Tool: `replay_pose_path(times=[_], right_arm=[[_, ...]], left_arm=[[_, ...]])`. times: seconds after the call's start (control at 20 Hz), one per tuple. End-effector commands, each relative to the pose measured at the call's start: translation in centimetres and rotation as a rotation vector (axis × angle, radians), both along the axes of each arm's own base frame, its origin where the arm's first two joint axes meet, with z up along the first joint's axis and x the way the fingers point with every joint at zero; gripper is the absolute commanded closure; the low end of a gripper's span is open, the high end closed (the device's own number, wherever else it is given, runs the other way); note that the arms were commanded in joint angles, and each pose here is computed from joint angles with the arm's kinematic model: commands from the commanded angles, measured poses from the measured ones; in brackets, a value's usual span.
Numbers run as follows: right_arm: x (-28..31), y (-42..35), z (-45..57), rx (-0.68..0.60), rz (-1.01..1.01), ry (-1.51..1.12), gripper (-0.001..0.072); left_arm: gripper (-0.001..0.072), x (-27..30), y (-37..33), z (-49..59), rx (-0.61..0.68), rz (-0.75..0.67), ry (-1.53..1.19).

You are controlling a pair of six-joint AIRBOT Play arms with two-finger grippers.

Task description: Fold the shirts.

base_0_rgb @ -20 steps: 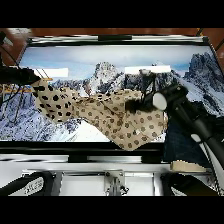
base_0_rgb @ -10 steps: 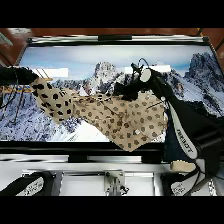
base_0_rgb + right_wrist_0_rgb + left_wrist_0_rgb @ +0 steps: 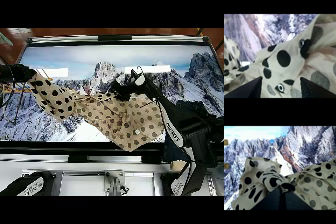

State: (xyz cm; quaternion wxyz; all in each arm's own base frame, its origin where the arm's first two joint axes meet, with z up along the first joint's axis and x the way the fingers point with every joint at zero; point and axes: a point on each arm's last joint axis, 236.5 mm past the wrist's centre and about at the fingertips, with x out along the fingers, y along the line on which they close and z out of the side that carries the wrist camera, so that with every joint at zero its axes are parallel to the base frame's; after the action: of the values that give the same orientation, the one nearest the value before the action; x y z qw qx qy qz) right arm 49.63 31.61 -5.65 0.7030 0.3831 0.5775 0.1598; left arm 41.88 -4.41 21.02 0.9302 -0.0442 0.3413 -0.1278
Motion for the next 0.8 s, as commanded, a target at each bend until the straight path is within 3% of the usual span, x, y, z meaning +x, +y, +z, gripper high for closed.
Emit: replay_pose_path(times=[0.0,0.2,0.3,0.4,0.6,0.75], right_arm=[[0.3,0.5,-1.1,0.015,-0.035,0.021,0.0114],[-0.4,2.1,-2.6,0.022,-0.029,0.045,0.0117],[0.0,3.2,-2.9,0.048,-0.065,0.035,0.0307],[1.2,4.0,-2.1,0.092,-0.12,0.007,0.063],[3.5,1.6,3.8,0.095,-0.097,-0.169,0.0649],[6.0,-4.4,15.8,0.098,-0.13,-0.446,0.0649]], left_arm=[[0.0665,0.4,-0.1,0.7,-0.015,0.005,-0.031],[0.0665,0.5,0.0,1.4,-0.017,0.013,-0.059],[0.0665,0.5,0.0,1.6,-0.016,0.014,-0.064],[0.0665,0.3,0.0,1.9,-0.015,0.014,-0.072],[0.0665,0.0,-0.2,2.6,-0.033,0.014,-0.085],[0.0664,0.2,-2.0,5.8,-0.132,-0.011,-0.156]])
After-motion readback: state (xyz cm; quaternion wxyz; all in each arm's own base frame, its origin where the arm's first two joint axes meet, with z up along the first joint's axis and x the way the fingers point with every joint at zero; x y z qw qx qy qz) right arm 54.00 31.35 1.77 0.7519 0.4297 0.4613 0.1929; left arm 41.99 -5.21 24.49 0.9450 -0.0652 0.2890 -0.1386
